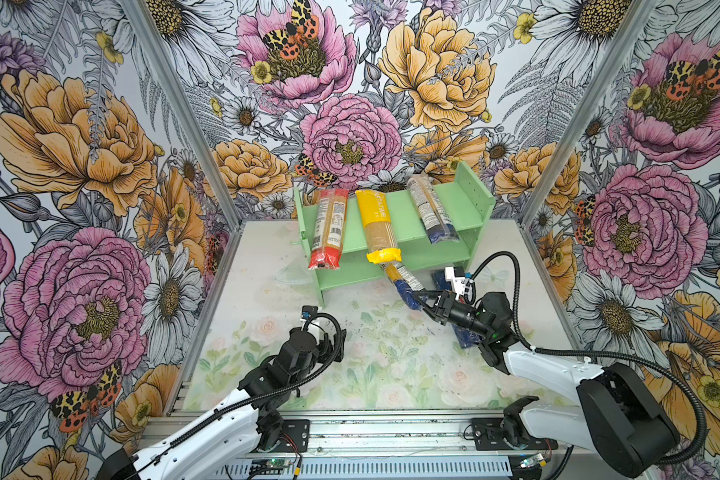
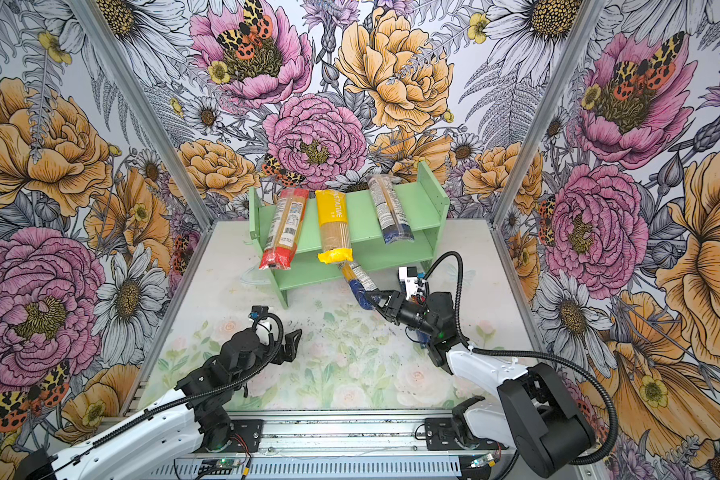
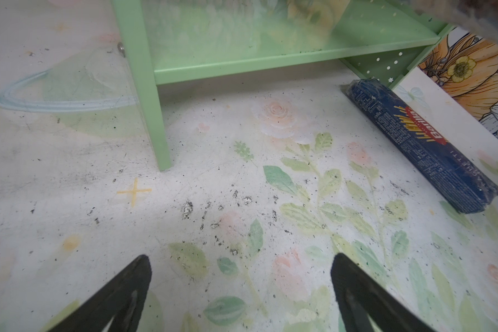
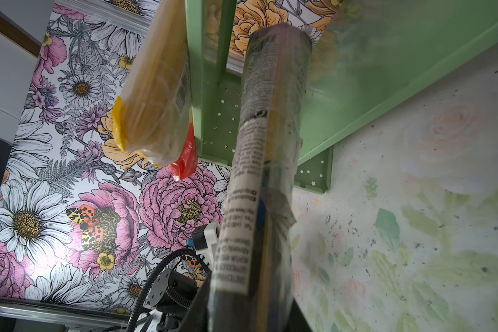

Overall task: Place and organize the pasta boxes and bags onto the shelf
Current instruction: 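Carry the upright pack toward the shelf with the right gripper, then lower the white-labelled pack onto the lower shelf tier with the right gripper, then open the right gripper and release the pack on the lower tier, then move the right gripper over the blue Barilla box on the table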

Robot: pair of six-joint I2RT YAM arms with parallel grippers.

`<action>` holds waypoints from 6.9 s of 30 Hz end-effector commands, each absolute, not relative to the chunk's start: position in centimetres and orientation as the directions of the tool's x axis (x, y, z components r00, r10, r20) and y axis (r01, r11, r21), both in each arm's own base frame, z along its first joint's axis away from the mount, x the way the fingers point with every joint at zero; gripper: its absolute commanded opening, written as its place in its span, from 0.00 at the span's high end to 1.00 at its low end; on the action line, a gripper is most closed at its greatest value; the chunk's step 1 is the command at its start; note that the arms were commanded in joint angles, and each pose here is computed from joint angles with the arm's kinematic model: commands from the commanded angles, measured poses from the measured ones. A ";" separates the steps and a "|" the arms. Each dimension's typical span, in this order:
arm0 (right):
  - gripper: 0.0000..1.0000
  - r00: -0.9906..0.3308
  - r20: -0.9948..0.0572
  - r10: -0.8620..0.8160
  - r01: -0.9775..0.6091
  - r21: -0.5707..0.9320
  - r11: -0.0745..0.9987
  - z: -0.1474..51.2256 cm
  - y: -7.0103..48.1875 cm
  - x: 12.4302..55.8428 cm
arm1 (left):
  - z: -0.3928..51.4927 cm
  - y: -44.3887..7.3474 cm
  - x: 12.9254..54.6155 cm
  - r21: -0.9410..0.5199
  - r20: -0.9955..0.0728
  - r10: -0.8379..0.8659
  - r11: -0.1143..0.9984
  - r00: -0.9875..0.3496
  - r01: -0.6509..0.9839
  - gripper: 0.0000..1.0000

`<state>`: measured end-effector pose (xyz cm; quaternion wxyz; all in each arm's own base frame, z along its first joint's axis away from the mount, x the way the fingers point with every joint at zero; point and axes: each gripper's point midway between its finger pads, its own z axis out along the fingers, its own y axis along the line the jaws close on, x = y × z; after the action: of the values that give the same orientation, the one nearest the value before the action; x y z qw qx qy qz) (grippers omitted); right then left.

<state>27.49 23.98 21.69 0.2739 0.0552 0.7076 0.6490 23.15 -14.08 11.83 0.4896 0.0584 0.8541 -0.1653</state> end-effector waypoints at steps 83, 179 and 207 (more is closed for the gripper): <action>1.00 -0.590 -0.293 0.752 -0.461 0.887 -0.015 28.1 35.0 32.7 | 14.2 -14.3 23.1 -0.278 -0.881 -0.120 0.914 -0.458 0.295 0.01; 0.46 -0.665 -0.598 0.448 -0.216 0.728 0.651 16.7 24.4 27.6 | 14.1 -14.1 23.1 -0.287 -0.879 -0.132 0.914 -0.458 0.287 0.01; 0.17 -0.872 -0.436 0.223 0.127 0.238 0.963 11.2 7.4 24.1 | 13.8 -14.2 23.3 -0.282 -0.873 -0.123 0.917 -0.472 0.281 0.01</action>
<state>24.96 9.23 12.34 0.2587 0.0852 0.9512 0.1448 23.07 -14.08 13.46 0.5088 0.0526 0.8381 -0.1896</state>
